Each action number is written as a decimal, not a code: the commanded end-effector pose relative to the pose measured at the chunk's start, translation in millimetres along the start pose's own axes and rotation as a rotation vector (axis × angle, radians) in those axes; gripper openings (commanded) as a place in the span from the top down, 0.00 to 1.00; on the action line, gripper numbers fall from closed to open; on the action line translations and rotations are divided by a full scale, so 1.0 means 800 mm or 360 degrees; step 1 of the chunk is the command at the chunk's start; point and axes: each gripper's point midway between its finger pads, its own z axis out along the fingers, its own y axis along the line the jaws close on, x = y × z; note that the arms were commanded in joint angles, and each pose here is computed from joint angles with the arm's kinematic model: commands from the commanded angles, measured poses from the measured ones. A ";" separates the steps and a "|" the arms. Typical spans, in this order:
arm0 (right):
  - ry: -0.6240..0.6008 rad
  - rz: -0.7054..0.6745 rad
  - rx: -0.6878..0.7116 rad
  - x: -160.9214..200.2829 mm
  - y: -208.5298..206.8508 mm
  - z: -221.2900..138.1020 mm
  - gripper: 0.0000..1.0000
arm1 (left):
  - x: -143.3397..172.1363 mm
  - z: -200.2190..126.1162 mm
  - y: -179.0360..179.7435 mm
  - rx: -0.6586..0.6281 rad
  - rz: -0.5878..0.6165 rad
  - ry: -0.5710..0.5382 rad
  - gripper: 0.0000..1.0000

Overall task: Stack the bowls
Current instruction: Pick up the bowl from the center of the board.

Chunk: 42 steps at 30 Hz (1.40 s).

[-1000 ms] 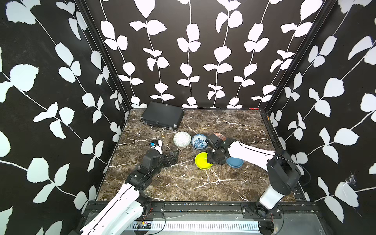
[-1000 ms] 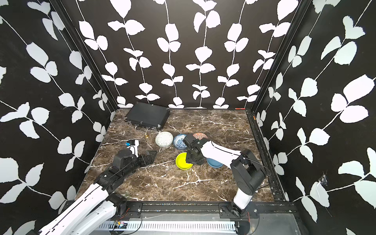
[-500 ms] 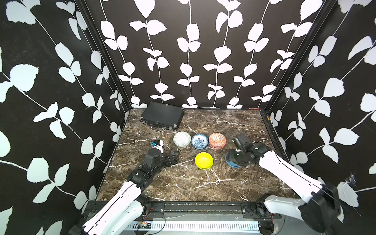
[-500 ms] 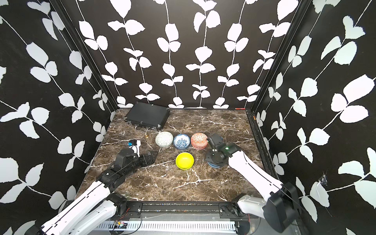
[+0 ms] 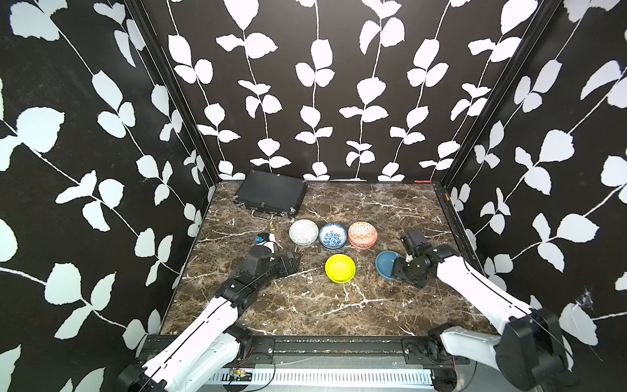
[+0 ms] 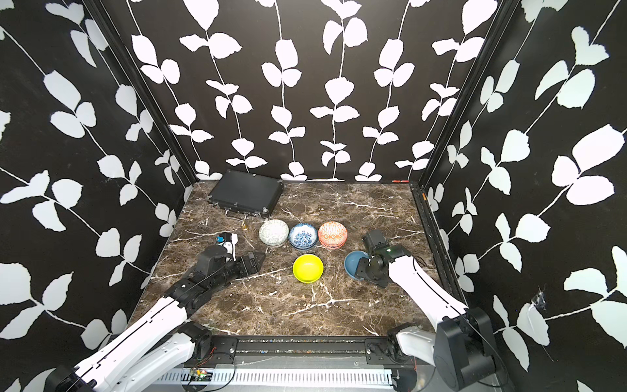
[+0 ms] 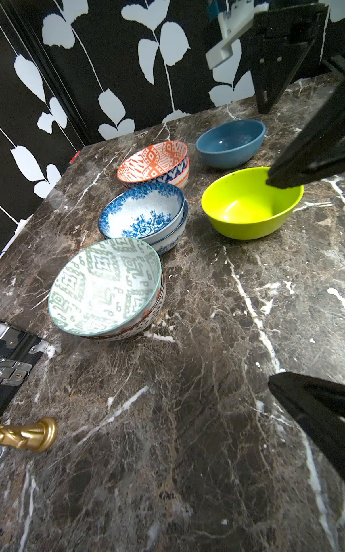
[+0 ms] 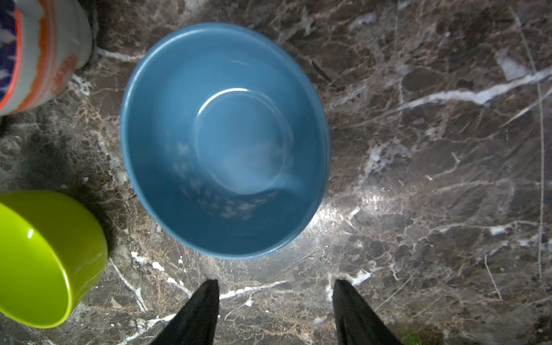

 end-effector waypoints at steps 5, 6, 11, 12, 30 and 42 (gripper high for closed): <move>-0.0034 0.0076 -0.0011 -0.020 -0.018 0.012 0.44 | -0.018 -0.002 -0.012 0.0038 0.0024 -0.0054 0.01; -0.0027 0.0088 -0.0016 -0.021 -0.019 0.016 0.45 | -0.018 -0.002 -0.013 0.0038 0.0026 -0.0051 0.01; 0.0023 0.0089 -0.0013 -0.024 -0.021 0.030 0.56 | -0.018 0.000 -0.012 0.0032 0.0025 -0.0048 0.01; 0.0034 0.0087 -0.0010 -0.023 -0.022 0.033 0.59 | -0.018 0.000 -0.012 0.0030 0.0025 -0.0049 0.01; 0.0083 0.0049 -0.0045 -0.018 -0.017 0.036 1.00 | -0.018 -0.004 -0.010 0.0026 0.0014 -0.0068 0.01; -0.0004 -0.0095 -0.0263 0.008 0.043 -0.039 1.00 | -0.019 -0.002 -0.012 0.0040 0.0017 -0.0064 0.01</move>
